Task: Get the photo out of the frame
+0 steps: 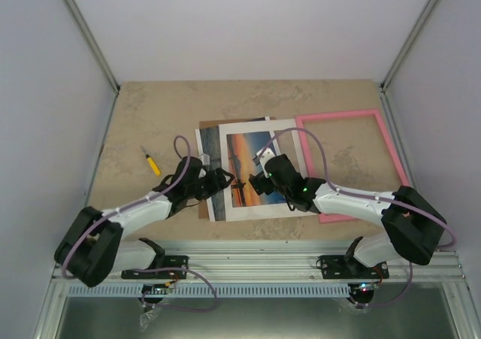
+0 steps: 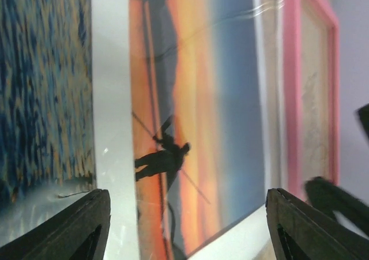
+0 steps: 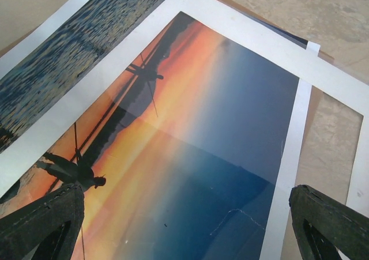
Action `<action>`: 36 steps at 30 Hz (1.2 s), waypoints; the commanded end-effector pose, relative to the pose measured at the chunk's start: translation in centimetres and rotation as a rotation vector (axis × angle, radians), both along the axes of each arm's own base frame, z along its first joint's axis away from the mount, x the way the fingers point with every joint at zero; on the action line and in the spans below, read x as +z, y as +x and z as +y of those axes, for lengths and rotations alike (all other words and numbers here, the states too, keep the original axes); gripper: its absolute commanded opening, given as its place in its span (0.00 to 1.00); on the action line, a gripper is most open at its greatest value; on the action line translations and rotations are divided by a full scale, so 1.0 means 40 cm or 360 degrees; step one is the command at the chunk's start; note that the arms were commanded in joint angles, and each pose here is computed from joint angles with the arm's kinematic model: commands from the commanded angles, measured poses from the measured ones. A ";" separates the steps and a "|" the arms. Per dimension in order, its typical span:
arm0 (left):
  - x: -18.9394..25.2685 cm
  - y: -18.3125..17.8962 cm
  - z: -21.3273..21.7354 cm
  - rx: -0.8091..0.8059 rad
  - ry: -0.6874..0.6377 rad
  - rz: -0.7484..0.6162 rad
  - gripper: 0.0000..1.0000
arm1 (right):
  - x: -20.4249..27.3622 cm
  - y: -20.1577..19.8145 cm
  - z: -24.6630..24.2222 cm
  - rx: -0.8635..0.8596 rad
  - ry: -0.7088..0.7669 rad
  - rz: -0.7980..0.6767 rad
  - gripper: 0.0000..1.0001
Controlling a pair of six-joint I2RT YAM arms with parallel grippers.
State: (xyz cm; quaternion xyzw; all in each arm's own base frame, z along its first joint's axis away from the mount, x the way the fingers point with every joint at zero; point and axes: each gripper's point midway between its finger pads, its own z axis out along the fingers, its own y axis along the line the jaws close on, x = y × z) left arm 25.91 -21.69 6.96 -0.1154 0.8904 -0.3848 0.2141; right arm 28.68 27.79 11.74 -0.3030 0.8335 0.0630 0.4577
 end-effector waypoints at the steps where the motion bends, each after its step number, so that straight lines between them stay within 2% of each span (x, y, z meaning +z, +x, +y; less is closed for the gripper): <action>1: 0.038 -0.004 0.039 0.0098 0.0045 -0.0089 0.77 | 0.017 0.006 -0.007 -0.0040 0.0047 -0.0028 0.98; 8: 0.024 -0.066 0.098 0.0203 0.0059 -0.0021 0.81 | 0.016 0.003 -0.002 -0.0024 0.0050 -0.0020 0.98; 19: -0.024 -0.156 0.131 0.0287 -0.0119 0.0110 0.81 | 0.006 0.005 0.003 -0.0020 0.0038 -0.0003 0.98; 28: -0.061 -0.176 0.116 0.0241 -0.0165 0.0193 0.77 | -0.004 0.008 0.005 -0.0022 0.0015 0.0010 0.98; 36: -0.039 -0.156 0.104 0.0264 -0.0260 0.0129 0.73 | -0.015 0.009 0.008 -0.0022 -0.0006 0.0028 0.98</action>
